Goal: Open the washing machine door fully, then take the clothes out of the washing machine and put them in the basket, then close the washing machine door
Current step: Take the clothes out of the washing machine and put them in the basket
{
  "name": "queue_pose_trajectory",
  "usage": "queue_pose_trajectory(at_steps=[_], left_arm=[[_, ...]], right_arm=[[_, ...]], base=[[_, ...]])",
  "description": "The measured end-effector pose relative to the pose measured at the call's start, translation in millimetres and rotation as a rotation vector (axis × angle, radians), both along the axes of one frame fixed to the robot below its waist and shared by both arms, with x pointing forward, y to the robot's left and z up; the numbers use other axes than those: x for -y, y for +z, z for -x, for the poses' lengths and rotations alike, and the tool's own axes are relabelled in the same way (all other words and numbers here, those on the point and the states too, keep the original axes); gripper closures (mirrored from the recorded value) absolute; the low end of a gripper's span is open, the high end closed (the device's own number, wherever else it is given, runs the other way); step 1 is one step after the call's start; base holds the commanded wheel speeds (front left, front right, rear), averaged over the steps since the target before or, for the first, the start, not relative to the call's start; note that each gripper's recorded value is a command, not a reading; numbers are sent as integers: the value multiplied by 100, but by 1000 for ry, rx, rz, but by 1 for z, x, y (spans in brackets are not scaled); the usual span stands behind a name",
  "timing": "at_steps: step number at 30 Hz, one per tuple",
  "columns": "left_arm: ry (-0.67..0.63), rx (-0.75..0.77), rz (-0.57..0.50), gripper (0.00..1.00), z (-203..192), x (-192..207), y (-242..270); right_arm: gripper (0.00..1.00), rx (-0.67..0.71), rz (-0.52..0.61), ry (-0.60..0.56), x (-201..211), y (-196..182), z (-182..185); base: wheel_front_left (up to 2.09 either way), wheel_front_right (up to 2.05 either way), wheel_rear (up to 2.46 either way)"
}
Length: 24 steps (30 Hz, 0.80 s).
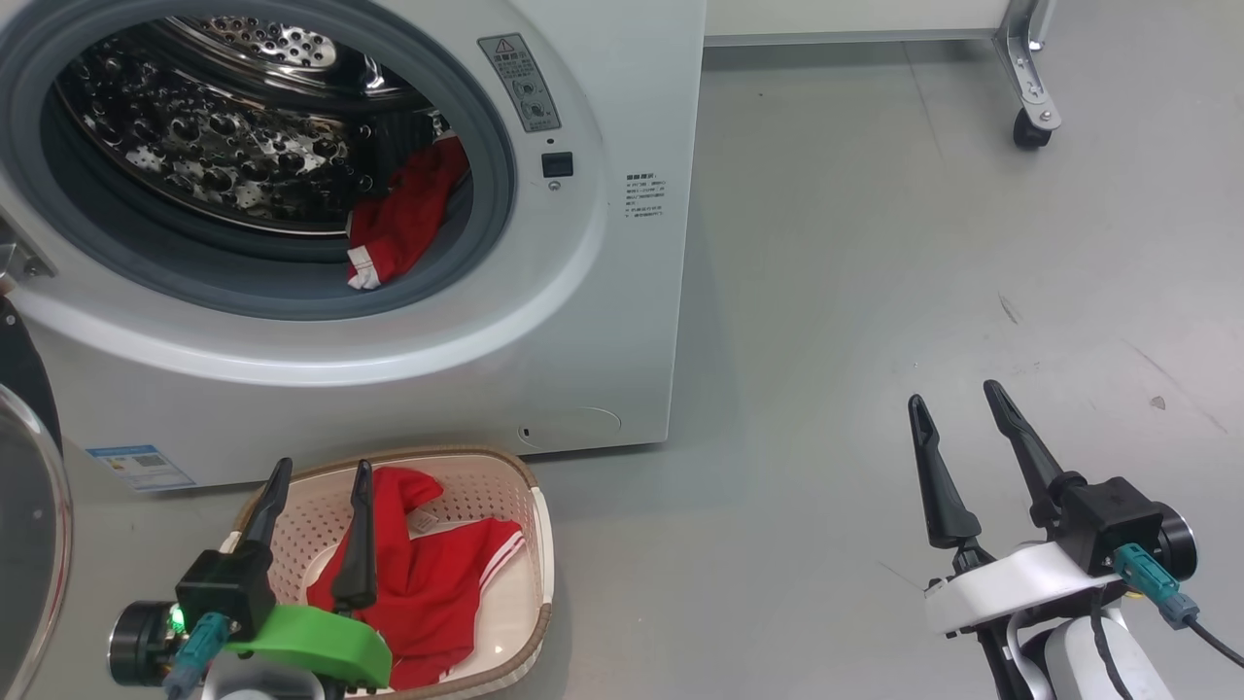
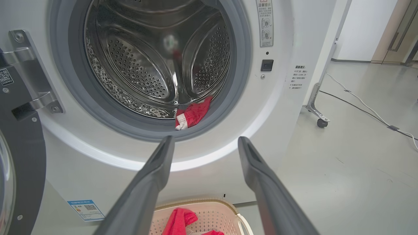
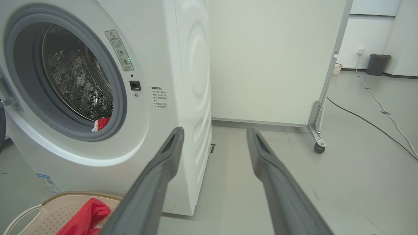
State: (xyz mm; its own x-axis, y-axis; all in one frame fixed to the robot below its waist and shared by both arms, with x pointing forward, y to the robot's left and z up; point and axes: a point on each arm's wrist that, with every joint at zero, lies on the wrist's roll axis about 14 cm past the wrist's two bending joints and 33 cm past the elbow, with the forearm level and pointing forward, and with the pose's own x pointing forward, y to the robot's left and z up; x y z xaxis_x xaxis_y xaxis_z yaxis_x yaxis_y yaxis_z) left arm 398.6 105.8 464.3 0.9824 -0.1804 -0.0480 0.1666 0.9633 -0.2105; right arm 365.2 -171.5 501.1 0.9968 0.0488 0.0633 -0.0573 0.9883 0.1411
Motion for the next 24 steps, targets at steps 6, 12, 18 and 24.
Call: queue_pose_trajectory(at_steps=[6,12,18,24], left_arm=[[-7,-3,0,0,0,3,-1],[-10,-6,0,0,-1,4,-2],[-13,-8,0,0,-1,5,-3],[-19,-8,0,0,-1,7,-3]], right_arm=[[0,-3,0,-1,0,-1,0],[0,-8,0,-3,1,-3,0],[0,-11,-1,-7,2,-4,0],[0,-11,-1,-8,2,-4,0]], base=[[0,0,0],[0,0,0],[0,0,0],[0,0,0]])
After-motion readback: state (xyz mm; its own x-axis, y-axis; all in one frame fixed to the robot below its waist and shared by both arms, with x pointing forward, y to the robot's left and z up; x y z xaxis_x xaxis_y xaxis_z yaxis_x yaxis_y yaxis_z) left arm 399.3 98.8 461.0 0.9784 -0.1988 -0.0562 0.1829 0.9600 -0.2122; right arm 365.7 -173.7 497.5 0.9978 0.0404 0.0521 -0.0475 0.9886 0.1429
